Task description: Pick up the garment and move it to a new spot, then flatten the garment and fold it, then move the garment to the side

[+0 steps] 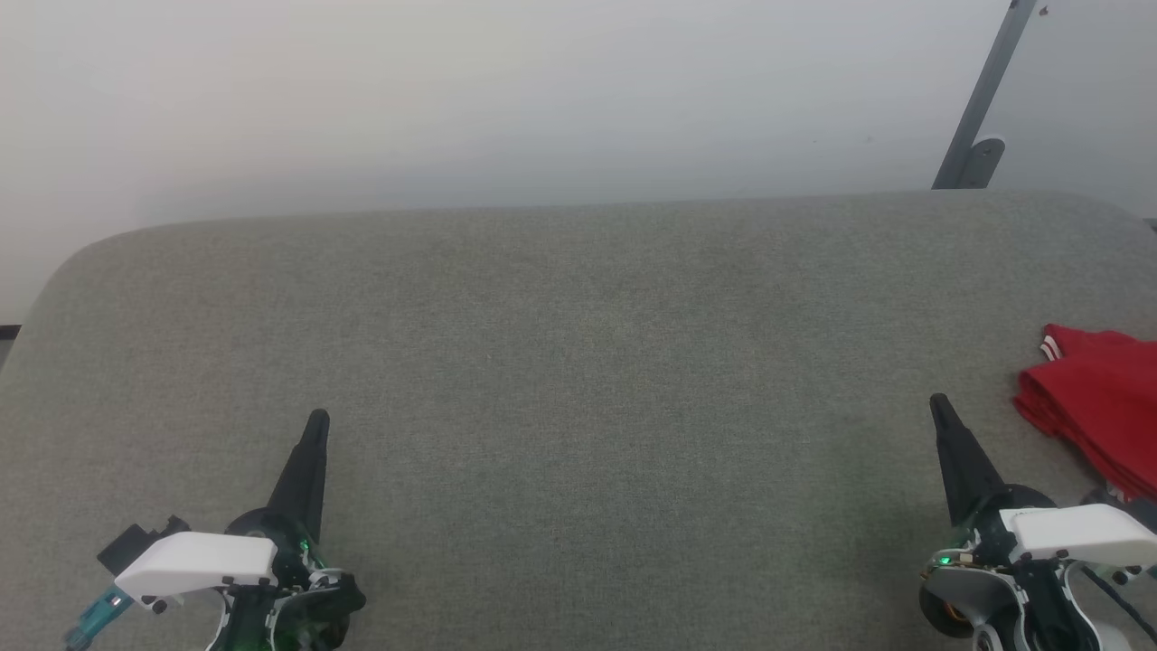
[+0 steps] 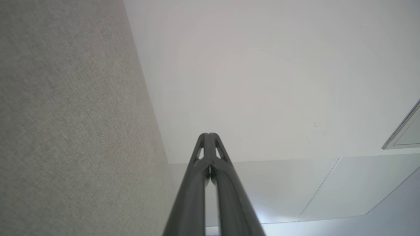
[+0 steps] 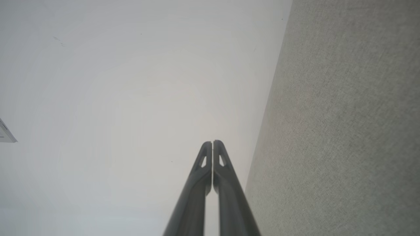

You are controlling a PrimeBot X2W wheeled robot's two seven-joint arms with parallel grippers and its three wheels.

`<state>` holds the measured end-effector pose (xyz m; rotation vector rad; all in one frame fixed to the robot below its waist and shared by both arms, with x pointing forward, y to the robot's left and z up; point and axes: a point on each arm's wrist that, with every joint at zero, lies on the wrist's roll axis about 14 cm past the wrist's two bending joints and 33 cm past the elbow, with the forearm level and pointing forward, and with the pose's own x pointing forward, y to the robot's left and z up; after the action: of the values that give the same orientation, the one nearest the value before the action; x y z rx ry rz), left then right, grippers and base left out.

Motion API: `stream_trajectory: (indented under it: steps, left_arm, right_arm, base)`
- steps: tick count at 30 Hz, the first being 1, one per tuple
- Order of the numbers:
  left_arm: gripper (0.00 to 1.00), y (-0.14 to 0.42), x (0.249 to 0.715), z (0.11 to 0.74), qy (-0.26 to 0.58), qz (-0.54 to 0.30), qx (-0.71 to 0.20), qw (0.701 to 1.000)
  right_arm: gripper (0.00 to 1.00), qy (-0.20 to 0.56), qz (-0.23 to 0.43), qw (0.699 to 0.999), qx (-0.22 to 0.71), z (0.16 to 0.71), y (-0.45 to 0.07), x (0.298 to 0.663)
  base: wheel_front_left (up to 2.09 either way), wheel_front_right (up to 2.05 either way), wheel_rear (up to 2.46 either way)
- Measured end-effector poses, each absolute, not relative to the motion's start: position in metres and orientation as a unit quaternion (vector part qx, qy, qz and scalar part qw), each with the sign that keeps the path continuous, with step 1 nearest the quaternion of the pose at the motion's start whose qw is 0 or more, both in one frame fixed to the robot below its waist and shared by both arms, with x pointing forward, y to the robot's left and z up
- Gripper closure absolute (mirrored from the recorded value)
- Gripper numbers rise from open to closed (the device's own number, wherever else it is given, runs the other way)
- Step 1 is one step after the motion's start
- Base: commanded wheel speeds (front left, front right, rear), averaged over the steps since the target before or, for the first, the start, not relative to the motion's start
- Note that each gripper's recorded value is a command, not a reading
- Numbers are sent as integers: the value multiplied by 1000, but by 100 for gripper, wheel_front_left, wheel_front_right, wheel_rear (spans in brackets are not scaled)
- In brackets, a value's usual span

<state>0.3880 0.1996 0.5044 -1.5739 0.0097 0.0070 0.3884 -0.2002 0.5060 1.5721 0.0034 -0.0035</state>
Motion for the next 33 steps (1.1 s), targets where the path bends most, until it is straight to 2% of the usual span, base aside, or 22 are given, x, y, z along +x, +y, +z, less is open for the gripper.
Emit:
stream_trajectory:
  steps: [33]
  left_arm:
    - [100,200,388,504,5,3,-708,706]
  right_arm:
    - [100,2,-2,707,708,506,-200,388]
  base:
    - [0,0,0]
